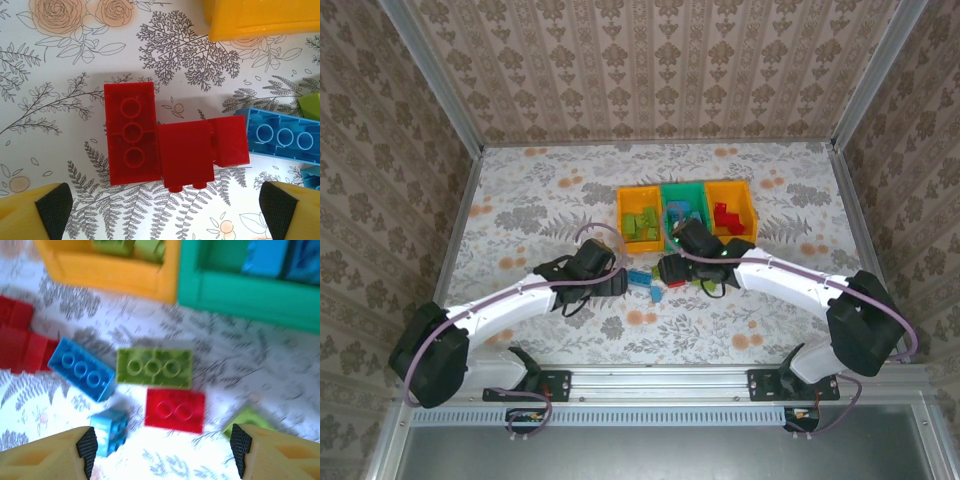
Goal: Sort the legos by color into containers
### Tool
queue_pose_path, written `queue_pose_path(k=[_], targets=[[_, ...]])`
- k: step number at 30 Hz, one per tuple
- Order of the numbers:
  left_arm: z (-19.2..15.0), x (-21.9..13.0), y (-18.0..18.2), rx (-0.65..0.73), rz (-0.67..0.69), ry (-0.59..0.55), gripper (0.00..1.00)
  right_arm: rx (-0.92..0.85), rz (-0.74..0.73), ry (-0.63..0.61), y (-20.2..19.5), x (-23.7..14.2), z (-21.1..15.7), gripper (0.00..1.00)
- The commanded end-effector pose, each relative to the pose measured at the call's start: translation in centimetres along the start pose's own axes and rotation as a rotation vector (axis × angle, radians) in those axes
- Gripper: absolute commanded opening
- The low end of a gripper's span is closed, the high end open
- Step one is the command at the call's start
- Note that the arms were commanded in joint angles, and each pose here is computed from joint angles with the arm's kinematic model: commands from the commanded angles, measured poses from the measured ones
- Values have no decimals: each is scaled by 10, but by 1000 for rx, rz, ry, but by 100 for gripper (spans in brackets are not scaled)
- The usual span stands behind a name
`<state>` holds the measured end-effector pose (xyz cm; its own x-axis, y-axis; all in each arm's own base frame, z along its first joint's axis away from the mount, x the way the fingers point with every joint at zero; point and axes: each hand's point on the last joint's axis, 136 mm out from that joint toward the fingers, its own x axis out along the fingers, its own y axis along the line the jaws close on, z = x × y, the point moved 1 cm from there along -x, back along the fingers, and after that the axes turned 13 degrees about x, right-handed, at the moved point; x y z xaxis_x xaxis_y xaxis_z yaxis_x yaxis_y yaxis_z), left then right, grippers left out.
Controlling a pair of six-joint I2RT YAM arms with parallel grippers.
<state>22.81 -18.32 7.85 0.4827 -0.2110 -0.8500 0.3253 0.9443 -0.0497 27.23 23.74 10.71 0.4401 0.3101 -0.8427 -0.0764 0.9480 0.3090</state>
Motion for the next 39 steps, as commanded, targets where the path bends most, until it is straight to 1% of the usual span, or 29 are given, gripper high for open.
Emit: queue_pose_path(k=[1,7,12,16,19,22,24,26,28,31,33,35,39], targets=[[-14,0,15,-18,51,30,100,17,-14,17,11,11,-18,72],[-17,-2,18,-32,56,26,100,-39,-27,73,29,25,-47,69],[-16,-5,18,-36,51,16,100,-63,-61,123,32,40,-59,65],[-17,-7,19,-40,50,9,100,-77,-96,151,31,53,-64,59],[-17,-8,20,-44,51,6,100,-78,-106,155,31,56,-63,51],[-18,-9,21,-45,50,2,100,-71,-90,126,35,48,-56,35],[-17,-10,21,-47,48,-3,100,-76,-71,89,38,34,-46,28],[-16,-11,20,-44,42,-9,100,-70,-53,51,39,20,-32,27],[-14,-12,19,-42,33,-16,100,-35,-27,7,33,5,-11,27],[-9,-13,14,-32,13,-31,100,47,-11,-61,11,-7,29,27],[-6,-13,10,-25,-5,-42,100,84,-40,-99,-10,-9,59,27],[-2,-14,7,-20,-17,-51,100,107,-70,-111,-24,-6,83,27],[0,-14,3,-11,-23,-58,100,107,-109,-106,-34,11,123,27]])
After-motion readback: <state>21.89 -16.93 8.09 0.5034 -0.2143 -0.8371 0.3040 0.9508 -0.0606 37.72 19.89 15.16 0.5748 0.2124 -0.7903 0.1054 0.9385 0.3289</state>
